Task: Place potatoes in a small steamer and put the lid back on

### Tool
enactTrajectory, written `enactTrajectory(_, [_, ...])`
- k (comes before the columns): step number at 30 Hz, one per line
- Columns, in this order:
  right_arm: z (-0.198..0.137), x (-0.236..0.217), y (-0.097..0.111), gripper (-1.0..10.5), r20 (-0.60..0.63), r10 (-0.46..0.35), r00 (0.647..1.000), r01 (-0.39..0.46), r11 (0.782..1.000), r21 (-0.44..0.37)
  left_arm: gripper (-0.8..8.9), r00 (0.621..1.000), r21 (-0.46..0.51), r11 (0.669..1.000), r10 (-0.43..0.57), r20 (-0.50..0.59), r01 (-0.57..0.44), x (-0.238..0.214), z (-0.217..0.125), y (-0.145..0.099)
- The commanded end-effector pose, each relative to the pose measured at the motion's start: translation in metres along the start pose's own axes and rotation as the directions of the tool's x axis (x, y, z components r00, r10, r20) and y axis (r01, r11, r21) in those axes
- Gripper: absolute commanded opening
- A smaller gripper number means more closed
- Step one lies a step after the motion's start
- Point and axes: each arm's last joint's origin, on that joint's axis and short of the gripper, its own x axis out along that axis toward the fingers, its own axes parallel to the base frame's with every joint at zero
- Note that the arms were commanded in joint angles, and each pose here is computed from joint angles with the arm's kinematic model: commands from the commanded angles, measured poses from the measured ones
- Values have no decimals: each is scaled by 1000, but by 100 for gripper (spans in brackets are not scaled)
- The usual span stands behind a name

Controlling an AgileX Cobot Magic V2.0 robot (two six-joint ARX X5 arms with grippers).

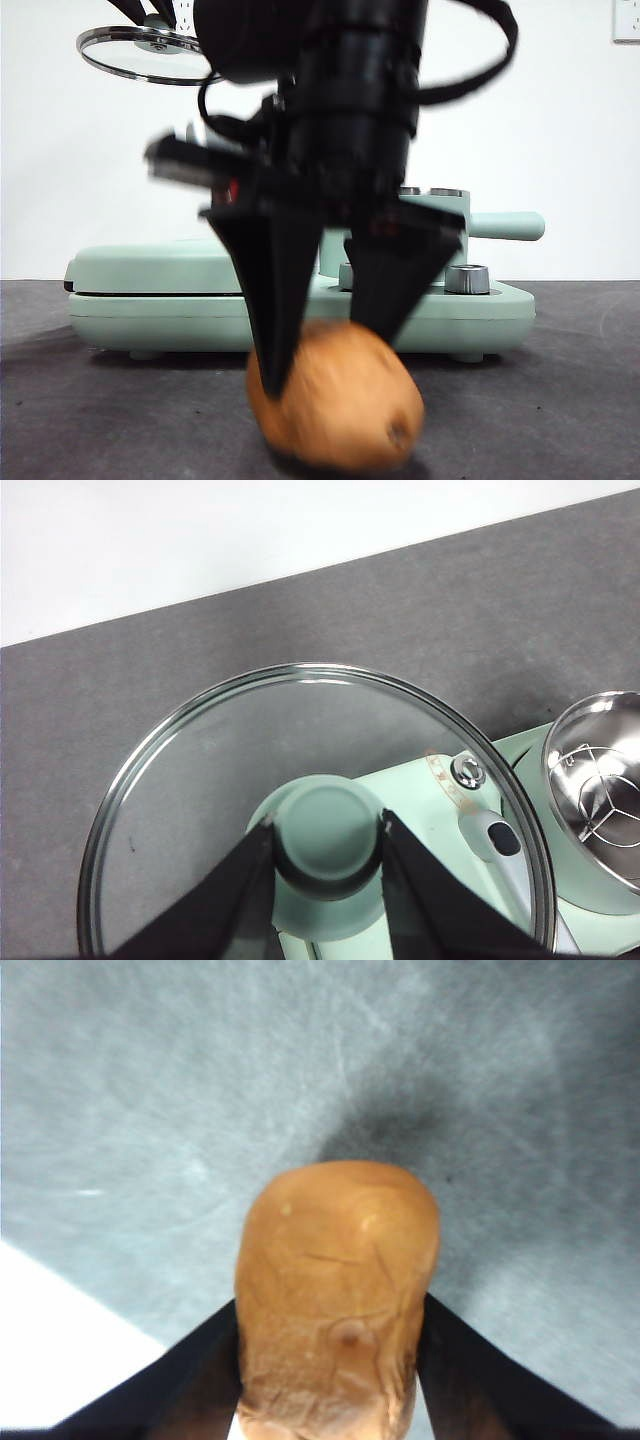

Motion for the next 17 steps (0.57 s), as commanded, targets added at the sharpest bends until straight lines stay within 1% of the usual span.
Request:
enactTrajectory(1, [13, -17, 5, 186, 28, 8, 1000, -9, 1000, 6, 14, 998, 1, 1000, -1, 60, 1, -7, 9, 0])
enactTrajectory(4, [22, -42, 2, 186, 48, 11, 999, -12, 1000, 17, 14, 998, -1, 1000, 2, 59, -2, -7, 9, 1])
enactTrajectory(6, [29, -60, -1, 186, 75, 8, 997, -9, 1000, 10, 14, 998, -3, 1000, 4, 59, -4, -7, 9, 2])
enactTrajectory(9, [39, -90, -8, 186, 148, -28, 989, 28, 1000, 3, 14, 998, -4, 1000, 7, 59, -7, -7, 9, 3])
enactTrajectory(12, [50, -119, -19, 185, 251, -63, 966, 61, 998, 18, 14, 998, -7, 1000, 10, 57, -10, -7, 8, 4])
enactTrajectory(17, [70, -161, -47, 165, 416, -70, 907, 39, 996, 81, 14, 999, -8, 1000, 10, 44, -9, -7, 7, 4])
